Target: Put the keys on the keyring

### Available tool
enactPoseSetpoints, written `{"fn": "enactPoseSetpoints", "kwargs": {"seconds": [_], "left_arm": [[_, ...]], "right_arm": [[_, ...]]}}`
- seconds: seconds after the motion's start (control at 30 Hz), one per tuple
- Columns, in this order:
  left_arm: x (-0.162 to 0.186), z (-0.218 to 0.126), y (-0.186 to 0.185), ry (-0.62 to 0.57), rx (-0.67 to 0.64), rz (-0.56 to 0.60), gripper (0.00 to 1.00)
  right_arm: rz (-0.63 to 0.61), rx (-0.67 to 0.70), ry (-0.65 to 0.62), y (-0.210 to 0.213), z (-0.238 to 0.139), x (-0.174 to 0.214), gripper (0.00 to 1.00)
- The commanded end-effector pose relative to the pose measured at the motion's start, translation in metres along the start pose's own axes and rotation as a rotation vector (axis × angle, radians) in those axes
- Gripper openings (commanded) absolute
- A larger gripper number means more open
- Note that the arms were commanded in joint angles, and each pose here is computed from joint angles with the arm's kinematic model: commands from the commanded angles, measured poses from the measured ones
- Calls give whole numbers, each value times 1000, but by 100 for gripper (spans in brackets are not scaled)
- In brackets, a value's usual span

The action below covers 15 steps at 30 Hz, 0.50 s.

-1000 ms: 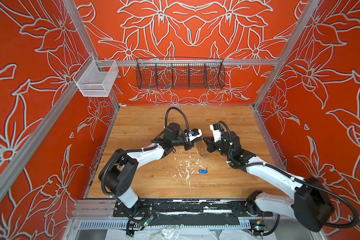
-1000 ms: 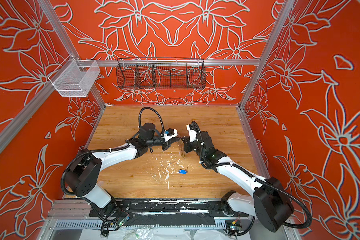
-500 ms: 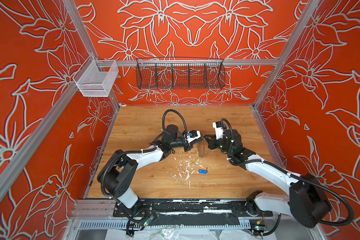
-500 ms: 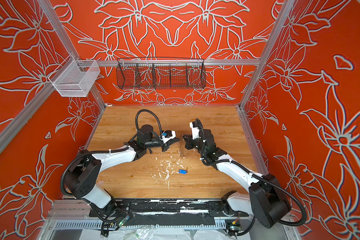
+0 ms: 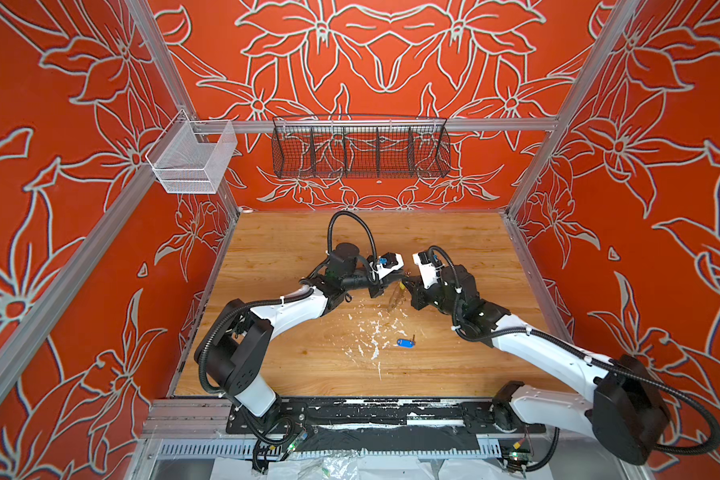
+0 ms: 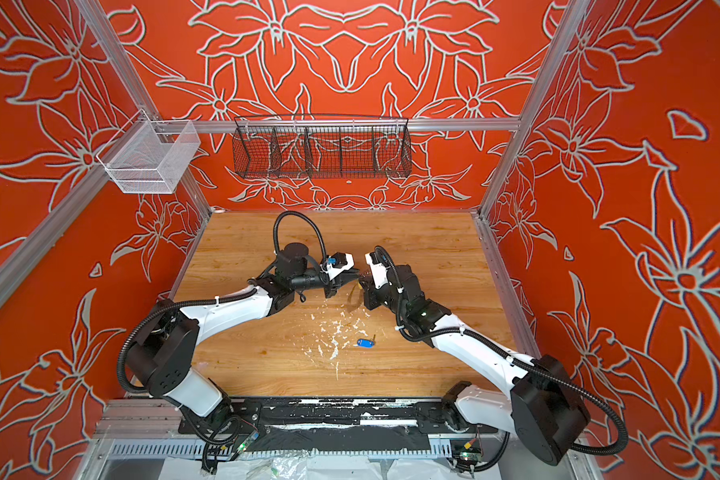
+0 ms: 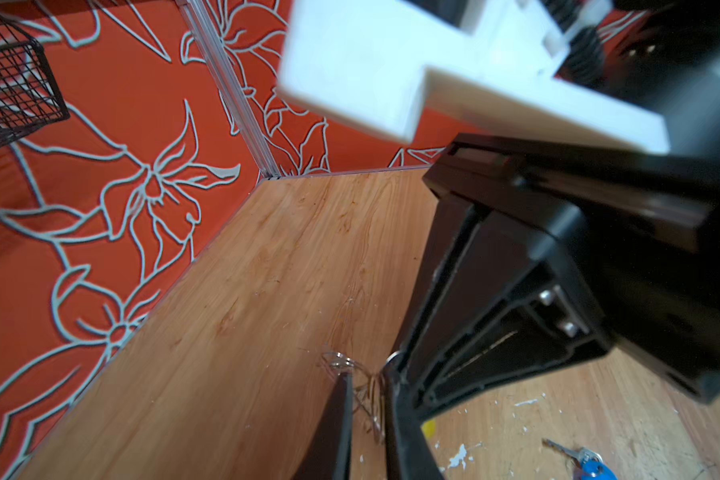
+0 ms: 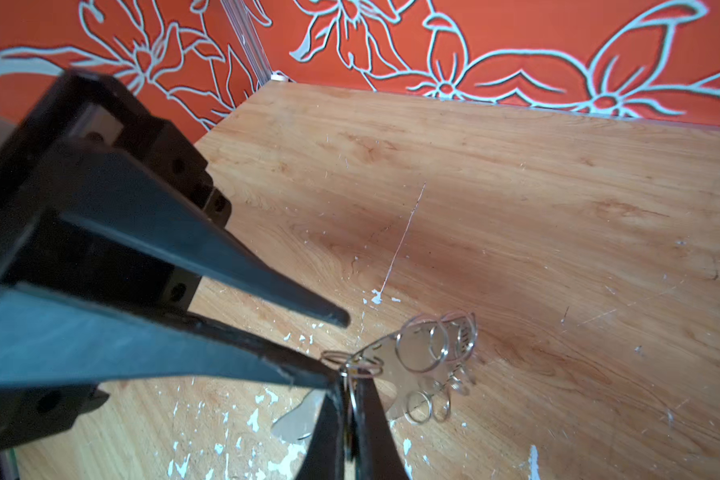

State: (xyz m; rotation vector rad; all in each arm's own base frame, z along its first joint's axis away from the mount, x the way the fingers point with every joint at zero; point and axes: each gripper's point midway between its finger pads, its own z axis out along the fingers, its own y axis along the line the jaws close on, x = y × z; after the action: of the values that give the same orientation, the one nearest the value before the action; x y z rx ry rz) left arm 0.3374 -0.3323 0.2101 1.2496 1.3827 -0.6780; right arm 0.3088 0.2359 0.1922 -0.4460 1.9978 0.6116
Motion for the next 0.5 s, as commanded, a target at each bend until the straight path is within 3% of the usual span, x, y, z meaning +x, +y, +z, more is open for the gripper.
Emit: {"fn": "enactPoseSetpoints", "kwargs": {"seconds": [0.0,0.47], "left_arm": [[18,-3,-3,33,2,-27,17],[19,-9,-7,50,11,-34,17]], "right_arm": [[-45,29,-9,-2,2,-6,0],[-83,-17,14,9,6,-4,0]]}}
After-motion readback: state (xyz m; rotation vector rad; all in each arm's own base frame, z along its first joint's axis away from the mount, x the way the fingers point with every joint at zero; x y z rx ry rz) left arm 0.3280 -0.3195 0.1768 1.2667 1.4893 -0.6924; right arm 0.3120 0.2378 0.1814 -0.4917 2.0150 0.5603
